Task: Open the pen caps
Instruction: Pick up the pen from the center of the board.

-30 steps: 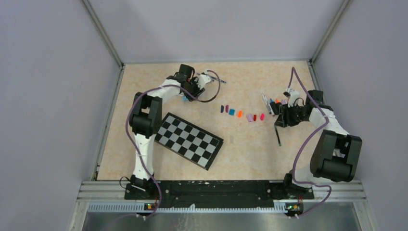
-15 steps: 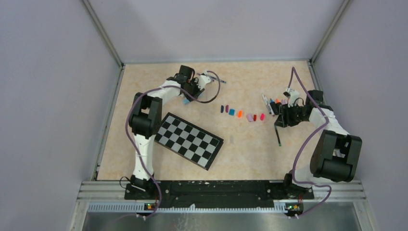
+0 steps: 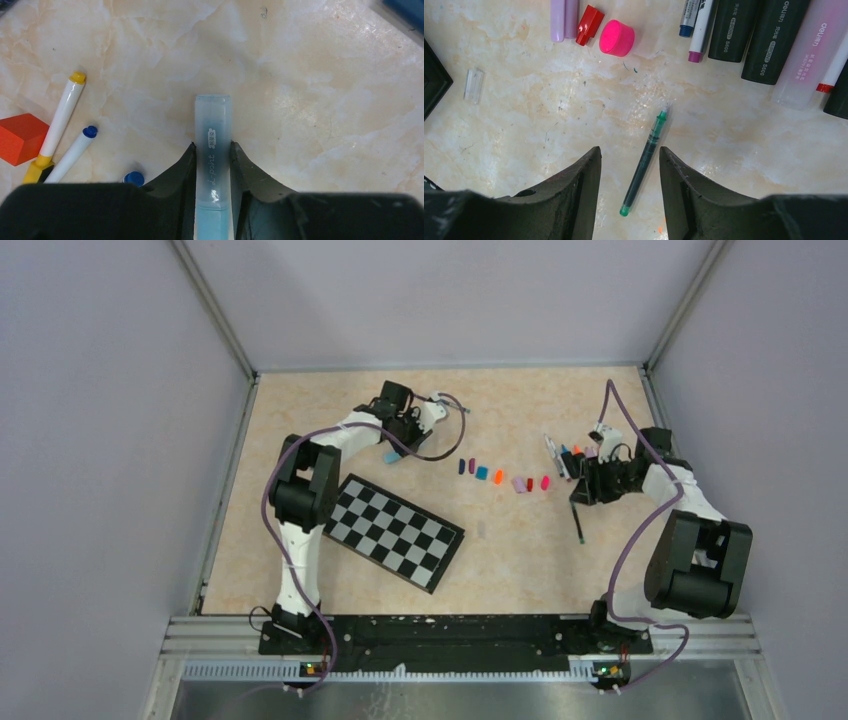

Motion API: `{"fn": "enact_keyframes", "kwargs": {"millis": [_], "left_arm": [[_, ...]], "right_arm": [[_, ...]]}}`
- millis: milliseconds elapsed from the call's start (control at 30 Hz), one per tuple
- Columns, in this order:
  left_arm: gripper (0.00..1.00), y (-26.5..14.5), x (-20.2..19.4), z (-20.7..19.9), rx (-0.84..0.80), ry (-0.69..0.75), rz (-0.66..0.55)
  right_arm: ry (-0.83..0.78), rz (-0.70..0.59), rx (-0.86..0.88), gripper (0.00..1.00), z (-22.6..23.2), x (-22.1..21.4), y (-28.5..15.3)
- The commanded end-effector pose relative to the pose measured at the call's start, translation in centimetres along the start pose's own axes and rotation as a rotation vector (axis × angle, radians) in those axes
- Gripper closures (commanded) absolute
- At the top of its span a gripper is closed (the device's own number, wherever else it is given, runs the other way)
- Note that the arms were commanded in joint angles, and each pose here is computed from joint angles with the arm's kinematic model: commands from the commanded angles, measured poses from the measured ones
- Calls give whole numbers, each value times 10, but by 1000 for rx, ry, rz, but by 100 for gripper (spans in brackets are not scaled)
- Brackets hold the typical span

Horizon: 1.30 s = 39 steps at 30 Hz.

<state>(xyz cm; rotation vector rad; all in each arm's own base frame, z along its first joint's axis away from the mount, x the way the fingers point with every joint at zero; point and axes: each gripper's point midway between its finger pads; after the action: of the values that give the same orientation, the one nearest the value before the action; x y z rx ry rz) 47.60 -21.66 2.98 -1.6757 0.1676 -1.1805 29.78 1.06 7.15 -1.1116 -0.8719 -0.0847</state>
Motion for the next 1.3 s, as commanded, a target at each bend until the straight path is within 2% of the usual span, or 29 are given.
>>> {"fn": "enact_keyframes", "kwargs": {"millis": [0,100,367,567,733,867,1033,1100,1267], "left_arm": [[83,-5,-31,-19,-45,-74,105],[91,-13,-22,-24,-44,-96,84],[98,-56,18,-45,-62,-177,-84],[100,-94,45,-83,-202,-242,-260],[100,-119,59,-115,-347,-308,-361],[100,-139,76,-147,-522,-372,-437],[100,-155,87,-191,-753,-429,-465],[100,-158,93,-207,-829,-434,-464],[100,-154,95,-243,-969,-454,-396]], "right_arm": [[-39,-50,-16,54,-2,13,-10],[-41,-54,-15,54,-2,13,-10],[-100,-121,32,54,12,26,-18],[-207,-239,108,54,37,43,-29],[-328,-344,210,52,64,57,-39],[-533,-456,316,48,98,67,-50],[-946,-646,398,24,140,64,-65],[-1064,-668,432,22,152,64,-63],[-1203,-649,503,22,163,76,-63]]}}
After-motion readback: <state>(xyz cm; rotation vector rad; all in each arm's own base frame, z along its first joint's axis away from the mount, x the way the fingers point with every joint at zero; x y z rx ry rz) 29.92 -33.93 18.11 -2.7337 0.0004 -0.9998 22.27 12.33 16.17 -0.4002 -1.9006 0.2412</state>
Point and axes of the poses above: each gripper's point midway between its finger pads, its own y axis out along the fingers, its own z axis along the line the jaws close on, x = y × z, and after that the axes turned 13 degrees about -y, right-handed
